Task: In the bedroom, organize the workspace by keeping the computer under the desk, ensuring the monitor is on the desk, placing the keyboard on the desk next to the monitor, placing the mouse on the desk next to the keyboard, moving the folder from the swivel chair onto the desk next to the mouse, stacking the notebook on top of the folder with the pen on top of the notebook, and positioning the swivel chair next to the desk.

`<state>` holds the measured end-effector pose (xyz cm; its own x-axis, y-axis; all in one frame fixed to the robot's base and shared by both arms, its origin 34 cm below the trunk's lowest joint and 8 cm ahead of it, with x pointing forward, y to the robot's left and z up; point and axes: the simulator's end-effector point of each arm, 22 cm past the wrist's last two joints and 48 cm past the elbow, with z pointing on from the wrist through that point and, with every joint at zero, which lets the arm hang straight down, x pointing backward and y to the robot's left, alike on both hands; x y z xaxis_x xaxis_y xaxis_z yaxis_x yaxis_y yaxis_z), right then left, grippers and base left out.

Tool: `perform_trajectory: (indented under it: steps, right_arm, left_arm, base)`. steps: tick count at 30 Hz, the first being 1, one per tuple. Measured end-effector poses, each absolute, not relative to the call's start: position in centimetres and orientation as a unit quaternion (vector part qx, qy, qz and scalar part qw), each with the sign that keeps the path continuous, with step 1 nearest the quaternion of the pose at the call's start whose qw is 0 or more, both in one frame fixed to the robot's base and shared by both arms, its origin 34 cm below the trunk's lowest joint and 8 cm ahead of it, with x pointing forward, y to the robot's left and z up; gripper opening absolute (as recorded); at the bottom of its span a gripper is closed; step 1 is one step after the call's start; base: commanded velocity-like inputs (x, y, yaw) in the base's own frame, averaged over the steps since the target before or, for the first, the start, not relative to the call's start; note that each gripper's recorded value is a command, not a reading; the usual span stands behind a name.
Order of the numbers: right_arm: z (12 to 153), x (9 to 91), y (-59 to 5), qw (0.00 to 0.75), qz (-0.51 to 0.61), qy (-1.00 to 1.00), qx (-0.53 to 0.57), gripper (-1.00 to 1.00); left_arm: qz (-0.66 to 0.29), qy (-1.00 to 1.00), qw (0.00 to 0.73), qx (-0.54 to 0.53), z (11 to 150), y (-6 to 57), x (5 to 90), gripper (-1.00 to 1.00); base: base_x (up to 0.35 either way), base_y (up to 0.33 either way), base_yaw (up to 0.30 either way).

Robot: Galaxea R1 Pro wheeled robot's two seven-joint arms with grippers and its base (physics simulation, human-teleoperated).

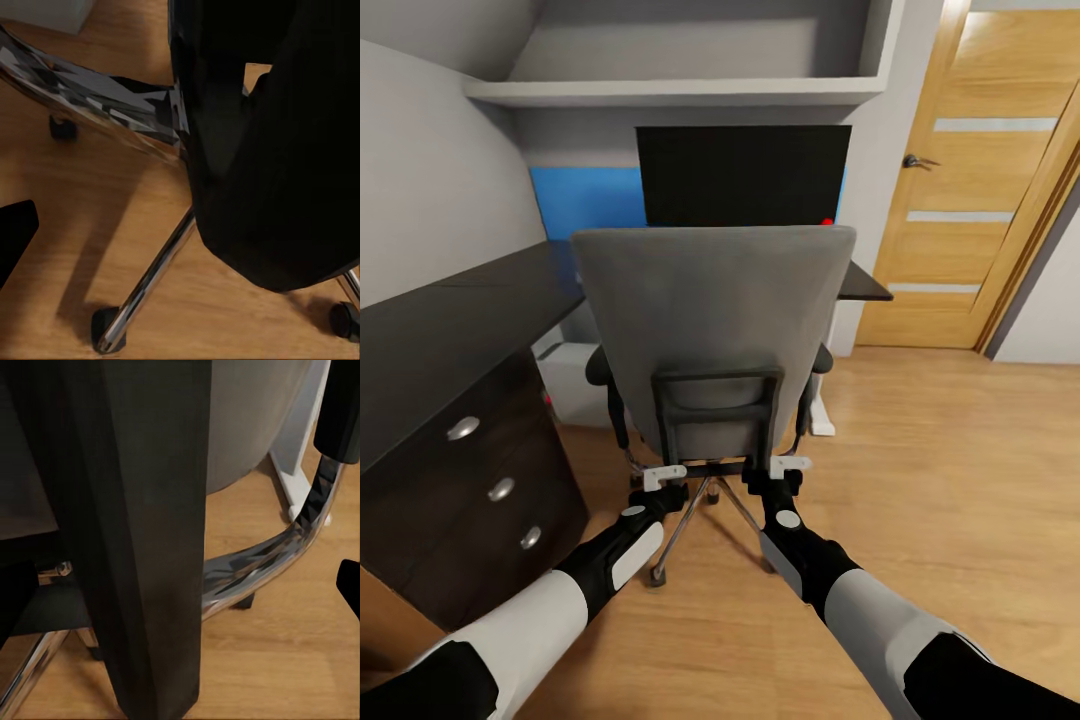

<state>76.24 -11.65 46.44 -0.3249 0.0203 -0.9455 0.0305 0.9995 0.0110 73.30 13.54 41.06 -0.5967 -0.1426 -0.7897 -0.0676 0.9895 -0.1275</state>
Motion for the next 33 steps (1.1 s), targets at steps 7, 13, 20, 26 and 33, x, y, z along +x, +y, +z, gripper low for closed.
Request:
perform_trajectory:
  steps: [7,13,20,26,33]
  right_arm:
    - [46.60,76.25,-11.65,0.582,-0.004,0.813,0.015,1.00]
    - [46.68,76.24,-11.55,0.582,-0.004,0.813,0.014,1.00]
    - [46.63,76.22,-11.63,0.582,-0.004,0.813,0.015,1.00]
    - [46.65,76.27,-11.66,0.582,-0.004,0.813,0.015,1.00]
    - [46.60,76.27,-11.59,0.582,-0.004,0.813,0.013,1.00]
  left_arm:
    - [-0.043,0.892,0.446,-0.059,41.17,13.54,73.30,1.00]
    - [-0.043,0.892,0.445,-0.060,41.20,13.59,73.28,1.00]
    - [-0.043,0.892,0.446,-0.060,41.24,13.58,73.31,1.00]
    - [-0.042,0.892,0.446,-0.060,41.25,13.63,73.36,1.00]
    - [-0.042,0.892,0.445,-0.060,41.17,13.62,73.34,1.00]
  base:
    - [0.328,-0.099,-0.078]
    - [0.328,-0.042,-0.025]
    - [0.326,-0.002,-0.001]
    - [0.089,0.000,0.000]
    - [-0.162,-0.037,0.000]
